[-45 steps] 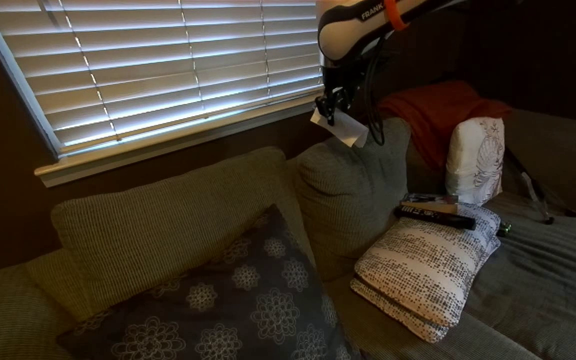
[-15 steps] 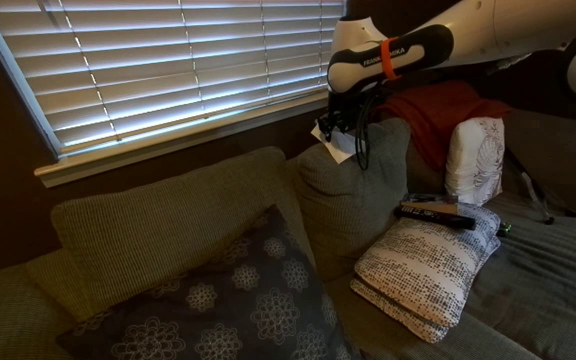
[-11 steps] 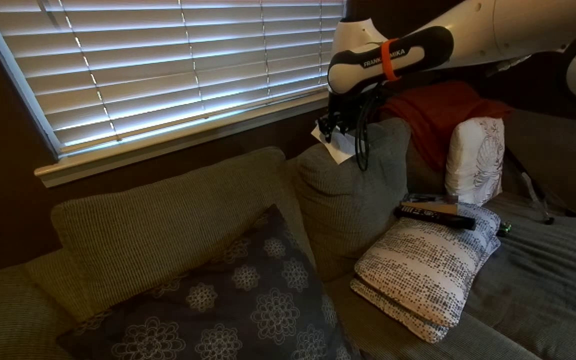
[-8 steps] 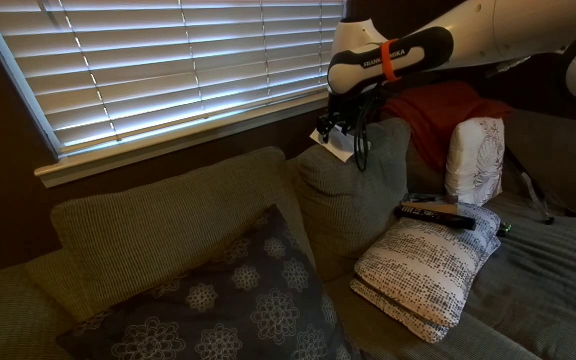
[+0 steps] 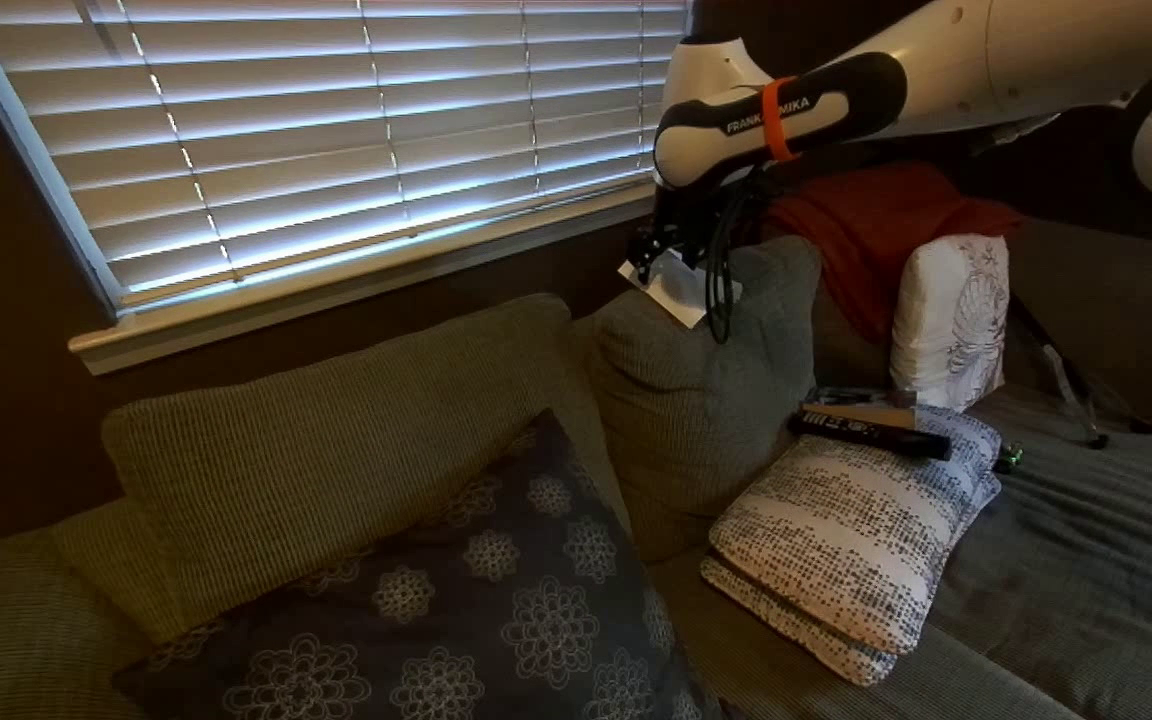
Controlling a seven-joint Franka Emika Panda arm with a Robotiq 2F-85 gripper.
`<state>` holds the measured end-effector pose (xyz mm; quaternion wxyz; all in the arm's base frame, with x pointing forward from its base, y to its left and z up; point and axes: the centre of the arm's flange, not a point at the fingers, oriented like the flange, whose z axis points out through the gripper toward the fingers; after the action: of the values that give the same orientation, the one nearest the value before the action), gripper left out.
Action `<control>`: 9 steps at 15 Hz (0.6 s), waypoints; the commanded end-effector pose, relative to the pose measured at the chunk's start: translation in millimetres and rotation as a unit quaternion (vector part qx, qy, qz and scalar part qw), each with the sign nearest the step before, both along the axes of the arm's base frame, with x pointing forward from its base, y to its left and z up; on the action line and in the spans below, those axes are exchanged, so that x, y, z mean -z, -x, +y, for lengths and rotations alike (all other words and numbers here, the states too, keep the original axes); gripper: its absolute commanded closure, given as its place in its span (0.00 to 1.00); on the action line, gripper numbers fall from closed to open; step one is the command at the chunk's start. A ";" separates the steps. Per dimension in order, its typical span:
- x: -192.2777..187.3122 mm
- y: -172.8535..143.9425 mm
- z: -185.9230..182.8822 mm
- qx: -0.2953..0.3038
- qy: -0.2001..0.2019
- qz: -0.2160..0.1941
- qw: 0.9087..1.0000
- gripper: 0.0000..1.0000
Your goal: Put the cloth on the remote and put the remote on top of the pillow
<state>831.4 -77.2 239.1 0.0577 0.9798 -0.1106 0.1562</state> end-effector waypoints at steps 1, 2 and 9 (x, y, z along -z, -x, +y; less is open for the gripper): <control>0.0 -53.4 -6.1 0.008 -0.017 -0.012 1.000 0.00; -1.6 -51.3 -6.1 0.009 -0.016 -0.013 1.000 0.00; -22.8 -33.9 -6.7 0.009 -0.001 -0.032 0.999 0.00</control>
<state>834.1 -79.7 253.2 0.0568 0.9768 -0.1135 0.1727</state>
